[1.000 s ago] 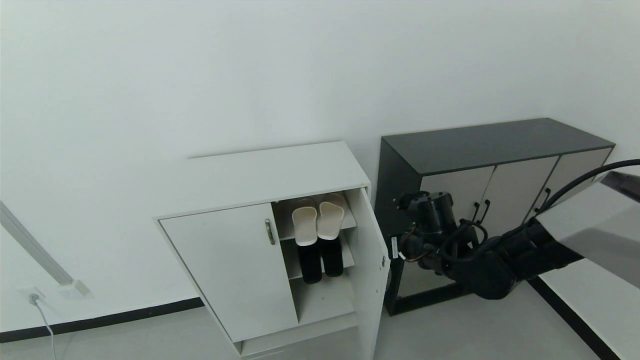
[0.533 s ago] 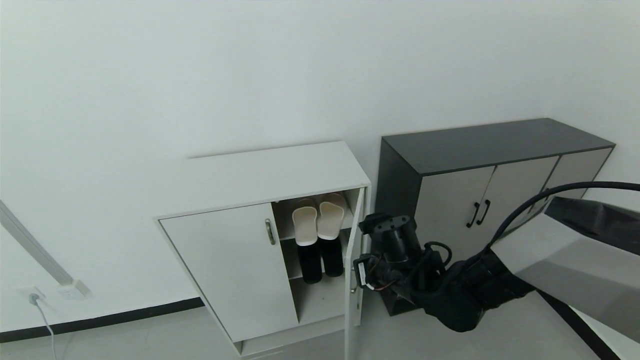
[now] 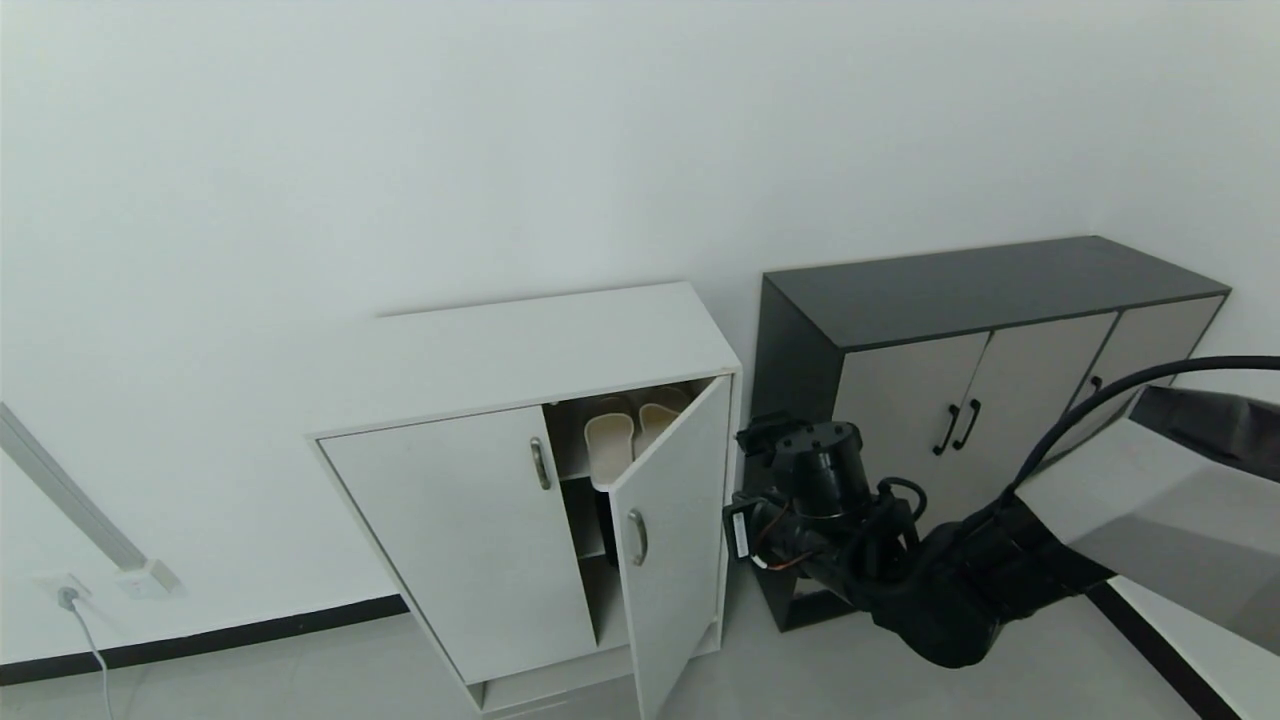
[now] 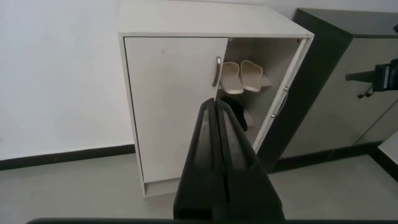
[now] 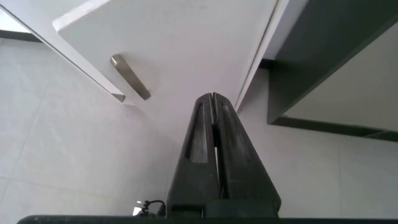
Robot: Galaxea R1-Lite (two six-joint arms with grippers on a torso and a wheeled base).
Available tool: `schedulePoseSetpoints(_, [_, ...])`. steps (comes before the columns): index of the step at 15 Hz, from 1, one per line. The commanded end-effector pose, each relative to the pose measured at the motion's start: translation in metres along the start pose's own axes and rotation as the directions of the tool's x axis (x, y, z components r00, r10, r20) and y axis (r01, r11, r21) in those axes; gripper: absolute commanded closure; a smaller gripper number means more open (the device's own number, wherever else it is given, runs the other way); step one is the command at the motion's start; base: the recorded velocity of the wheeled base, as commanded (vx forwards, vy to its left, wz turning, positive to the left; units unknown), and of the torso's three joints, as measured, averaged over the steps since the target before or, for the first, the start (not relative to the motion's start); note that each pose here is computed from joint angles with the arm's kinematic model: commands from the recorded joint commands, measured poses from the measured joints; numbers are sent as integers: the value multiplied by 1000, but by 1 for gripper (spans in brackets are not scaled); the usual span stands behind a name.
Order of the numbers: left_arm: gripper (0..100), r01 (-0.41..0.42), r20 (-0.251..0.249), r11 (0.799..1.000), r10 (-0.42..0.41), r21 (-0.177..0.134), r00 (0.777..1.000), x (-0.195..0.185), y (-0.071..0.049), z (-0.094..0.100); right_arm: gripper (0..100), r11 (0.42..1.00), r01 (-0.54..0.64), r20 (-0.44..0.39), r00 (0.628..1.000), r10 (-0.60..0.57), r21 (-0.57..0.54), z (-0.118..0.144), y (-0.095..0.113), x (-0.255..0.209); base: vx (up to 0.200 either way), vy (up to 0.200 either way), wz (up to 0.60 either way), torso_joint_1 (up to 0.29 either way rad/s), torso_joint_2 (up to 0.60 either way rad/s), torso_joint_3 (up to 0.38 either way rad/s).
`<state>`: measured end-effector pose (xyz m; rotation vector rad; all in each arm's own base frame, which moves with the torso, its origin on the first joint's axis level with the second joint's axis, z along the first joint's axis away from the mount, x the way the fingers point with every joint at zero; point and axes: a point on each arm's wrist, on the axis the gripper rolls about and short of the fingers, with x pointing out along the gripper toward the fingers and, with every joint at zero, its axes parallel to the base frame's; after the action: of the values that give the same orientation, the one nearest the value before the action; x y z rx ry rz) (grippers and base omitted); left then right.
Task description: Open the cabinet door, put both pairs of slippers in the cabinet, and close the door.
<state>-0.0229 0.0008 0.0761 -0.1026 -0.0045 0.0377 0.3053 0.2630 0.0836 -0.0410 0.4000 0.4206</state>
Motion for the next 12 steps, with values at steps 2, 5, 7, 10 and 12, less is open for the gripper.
schedulePoseSetpoints(2, [100, 0, 1, 1000, 0, 0, 1000, 0, 0, 0, 100, 1000, -2, 5, 1000, 2, -8, 2, -1, -3, 0, 0, 300, 1, 4, 1])
schedulePoseSetpoints(5, [100, 0, 1, 1000, 0, 0, 1000, 0, 0, 0, 100, 1000, -9, -3, 1000, 9, -11, 0, 0, -4, 0, 0, 600, -1, 4, 1])
schedulePoseSetpoints(7, [100, -1, -1, 1000, 1, 0, 1000, 0, 0, 0, 100, 999, -31, 8, 999, 31, -13, 0, 0, -5, 0, 0, 600, 7, 7, 2])
schedulePoseSetpoints(10, [100, -1, -1, 1000, 1, 0, 1000, 0, 0, 0, 100, 1000, -25, 41, 999, 26, -16, 4, -4, -4, 0, 0, 200, -2, 1, 2])
schedulePoseSetpoints(12, [100, 0, 1, 1000, 0, 0, 1000, 0, 0, 0, 100, 999, -44, 65, 997, 45, -14, 5, -6, -7, 0, 0, 0, 0, 0, 0])
